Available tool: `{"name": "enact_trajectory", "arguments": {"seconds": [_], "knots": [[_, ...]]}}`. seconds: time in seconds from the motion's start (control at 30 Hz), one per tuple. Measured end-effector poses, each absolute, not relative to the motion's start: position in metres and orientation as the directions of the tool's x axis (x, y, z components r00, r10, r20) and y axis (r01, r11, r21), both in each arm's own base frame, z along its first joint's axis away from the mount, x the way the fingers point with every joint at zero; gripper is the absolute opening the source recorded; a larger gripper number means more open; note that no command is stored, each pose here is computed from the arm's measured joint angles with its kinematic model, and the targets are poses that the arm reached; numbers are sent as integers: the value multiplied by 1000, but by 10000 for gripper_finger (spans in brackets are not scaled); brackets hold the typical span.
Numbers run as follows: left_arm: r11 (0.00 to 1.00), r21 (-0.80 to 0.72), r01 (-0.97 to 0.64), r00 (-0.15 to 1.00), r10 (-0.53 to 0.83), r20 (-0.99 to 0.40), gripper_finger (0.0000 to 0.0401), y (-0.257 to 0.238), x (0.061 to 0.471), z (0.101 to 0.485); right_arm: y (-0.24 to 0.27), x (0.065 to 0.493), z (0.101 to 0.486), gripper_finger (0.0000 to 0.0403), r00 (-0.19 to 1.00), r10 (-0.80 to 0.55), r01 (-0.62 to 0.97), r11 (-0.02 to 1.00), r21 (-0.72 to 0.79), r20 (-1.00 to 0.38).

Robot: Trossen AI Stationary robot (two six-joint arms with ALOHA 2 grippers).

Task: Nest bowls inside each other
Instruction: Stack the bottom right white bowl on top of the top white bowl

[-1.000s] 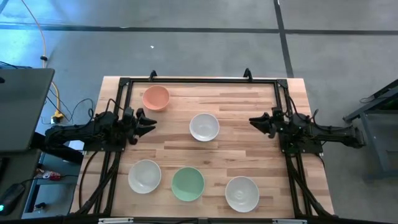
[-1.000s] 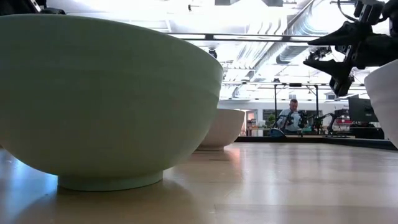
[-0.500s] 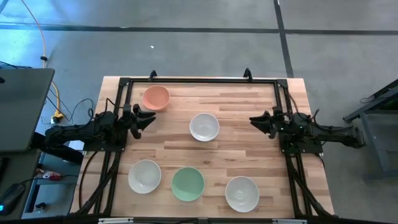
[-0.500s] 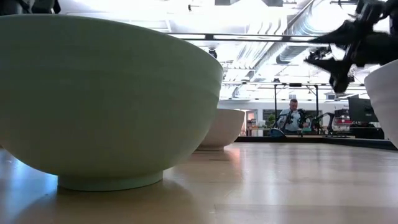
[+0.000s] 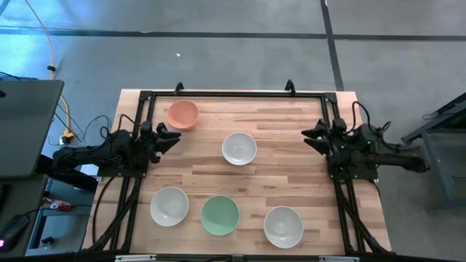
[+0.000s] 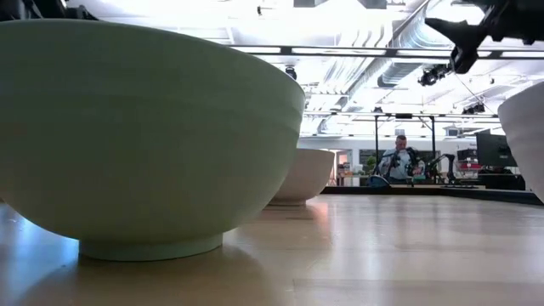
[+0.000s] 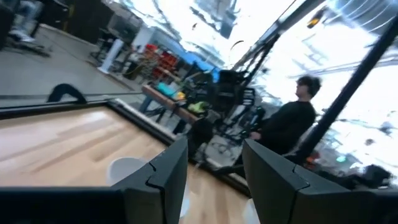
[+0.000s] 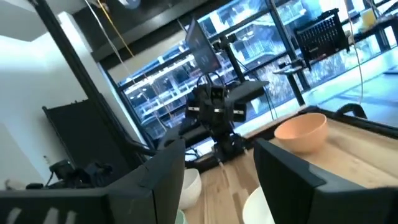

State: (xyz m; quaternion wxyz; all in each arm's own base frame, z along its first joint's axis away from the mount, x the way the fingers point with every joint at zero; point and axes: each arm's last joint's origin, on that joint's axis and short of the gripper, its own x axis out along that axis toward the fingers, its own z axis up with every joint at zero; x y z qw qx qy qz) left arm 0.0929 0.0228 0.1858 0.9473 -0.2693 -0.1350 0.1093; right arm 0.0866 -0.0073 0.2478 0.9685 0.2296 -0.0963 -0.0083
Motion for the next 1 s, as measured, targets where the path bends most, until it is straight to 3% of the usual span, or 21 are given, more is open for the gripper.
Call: {"name": "enact_trajectory", "arguments": {"seconds": [0.2, 0.4, 0.7, 0.8, 1.0], "knots": [[811, -583, -39, 931, 242, 274, 145, 21, 91, 193, -8, 106, 255, 185, 999, -34, 27, 834, 551, 2], [796, -606, -9, 936, 219, 275, 145, 21, 93, 194, -10, 141, 261, 185, 985, 37, 47, 879, 474, -166], [836, -549, 20, 946, 162, 280, 145, 20, 98, 220, -18, 183, 314, 185, 987, 14, 36, 952, 303, -160], [866, -498, 49, 952, 111, 286, 145, 20, 101, 233, -19, 192, 326, 185, 980, 28, 38, 945, 324, -198], [848, -526, 66, 984, 31, 173, 145, 20, 114, 227, -14, 208, 315, 185, 897, 123, 82, 898, 433, -424]]}}
